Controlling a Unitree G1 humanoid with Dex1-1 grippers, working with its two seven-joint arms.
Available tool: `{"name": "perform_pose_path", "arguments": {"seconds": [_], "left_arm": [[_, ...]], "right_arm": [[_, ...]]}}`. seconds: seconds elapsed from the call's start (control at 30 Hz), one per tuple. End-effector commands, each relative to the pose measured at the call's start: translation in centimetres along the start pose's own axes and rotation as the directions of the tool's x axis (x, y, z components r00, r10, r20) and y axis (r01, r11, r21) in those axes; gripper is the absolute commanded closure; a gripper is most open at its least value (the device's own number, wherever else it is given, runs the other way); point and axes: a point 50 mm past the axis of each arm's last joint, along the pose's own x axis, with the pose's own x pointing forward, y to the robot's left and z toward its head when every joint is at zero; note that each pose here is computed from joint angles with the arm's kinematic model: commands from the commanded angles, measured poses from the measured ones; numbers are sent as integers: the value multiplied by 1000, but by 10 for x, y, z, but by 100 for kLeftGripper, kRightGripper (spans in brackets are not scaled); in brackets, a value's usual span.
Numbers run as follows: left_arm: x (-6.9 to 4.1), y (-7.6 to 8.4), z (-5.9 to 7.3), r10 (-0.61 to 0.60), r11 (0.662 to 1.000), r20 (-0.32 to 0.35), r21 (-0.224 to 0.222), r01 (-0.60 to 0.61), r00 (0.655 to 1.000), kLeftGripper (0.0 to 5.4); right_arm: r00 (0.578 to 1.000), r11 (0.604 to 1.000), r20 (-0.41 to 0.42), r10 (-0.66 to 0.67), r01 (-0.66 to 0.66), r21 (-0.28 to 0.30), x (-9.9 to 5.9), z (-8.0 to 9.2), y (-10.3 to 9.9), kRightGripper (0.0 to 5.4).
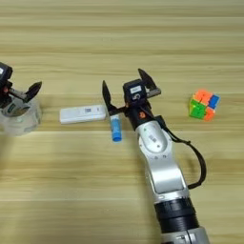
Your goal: Move the objects on the table
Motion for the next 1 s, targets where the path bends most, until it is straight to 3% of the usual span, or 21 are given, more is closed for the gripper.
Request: {"name": "perform_pose_path", "arguments": {"seconds": [0.03, 0.37, 0.6, 1.0], "left_arm": [[4, -2, 11, 24, 999, 69, -29, -22, 997, 2], [12, -3, 1, 177, 983, 139, -73, -168, 974, 2], [15, -7, -2, 269, 963, 209, -59, -263, 940, 2], [17, -12, -8, 297, 955, 223, -83, -285, 929, 2]], "right_arm": [[999, 1000, -34, 2, -2, 8, -3, -6, -4, 0], [995, 997, -94, 42, -36, 65, -8, -18, -5, 0], [989, 995, -128, 73, -63, 77, -11, -23, -2, 0], [967, 992, -227, 115, -100, 76, -16, -36, 3, 0]]}}
